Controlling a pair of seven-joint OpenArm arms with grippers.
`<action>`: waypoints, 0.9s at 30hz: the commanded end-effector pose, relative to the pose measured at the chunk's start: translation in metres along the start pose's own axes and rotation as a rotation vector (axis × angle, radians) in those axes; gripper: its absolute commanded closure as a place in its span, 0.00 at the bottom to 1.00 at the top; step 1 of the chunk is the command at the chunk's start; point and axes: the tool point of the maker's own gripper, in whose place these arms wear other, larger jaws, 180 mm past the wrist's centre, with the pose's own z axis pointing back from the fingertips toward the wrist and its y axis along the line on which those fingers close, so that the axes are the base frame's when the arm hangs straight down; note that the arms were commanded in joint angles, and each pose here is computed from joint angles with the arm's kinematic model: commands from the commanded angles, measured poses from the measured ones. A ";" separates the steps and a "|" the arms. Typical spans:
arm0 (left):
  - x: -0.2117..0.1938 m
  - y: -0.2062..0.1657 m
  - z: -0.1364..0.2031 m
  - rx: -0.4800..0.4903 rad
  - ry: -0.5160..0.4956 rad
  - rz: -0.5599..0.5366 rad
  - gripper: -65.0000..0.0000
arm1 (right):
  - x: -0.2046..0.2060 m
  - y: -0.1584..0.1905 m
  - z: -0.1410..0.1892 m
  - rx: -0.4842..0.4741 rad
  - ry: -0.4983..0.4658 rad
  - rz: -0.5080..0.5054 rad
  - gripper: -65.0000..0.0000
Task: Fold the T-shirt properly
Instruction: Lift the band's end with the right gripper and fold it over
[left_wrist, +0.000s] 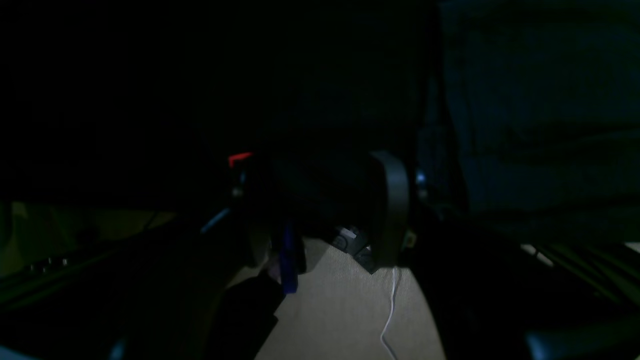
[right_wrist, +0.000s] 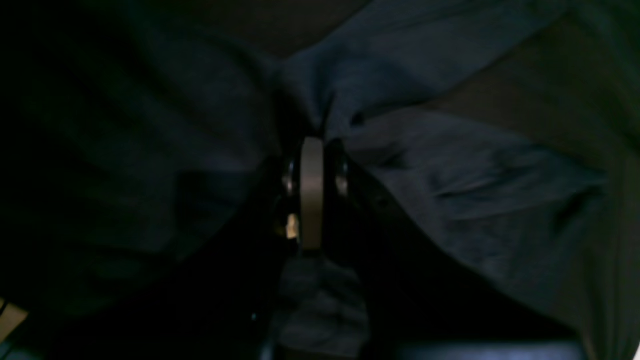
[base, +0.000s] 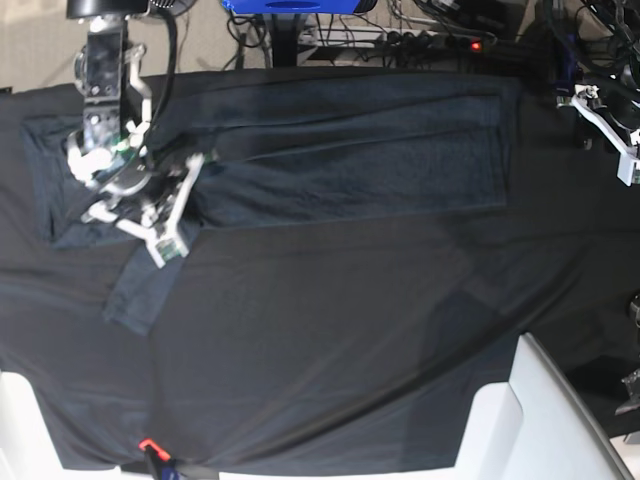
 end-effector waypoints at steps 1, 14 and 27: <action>0.008 0.005 0.004 0.012 -0.026 -0.020 0.55 | 0.016 0.001 0.003 -0.001 -0.048 0.001 1.00; 0.008 0.005 0.004 0.011 -0.026 -0.020 0.55 | 0.020 0.047 0.004 0.092 -0.051 0.087 0.81; -0.006 0.019 0.019 0.028 -0.043 -0.040 0.55 | 0.085 -0.077 0.002 -0.134 -0.146 -0.089 0.16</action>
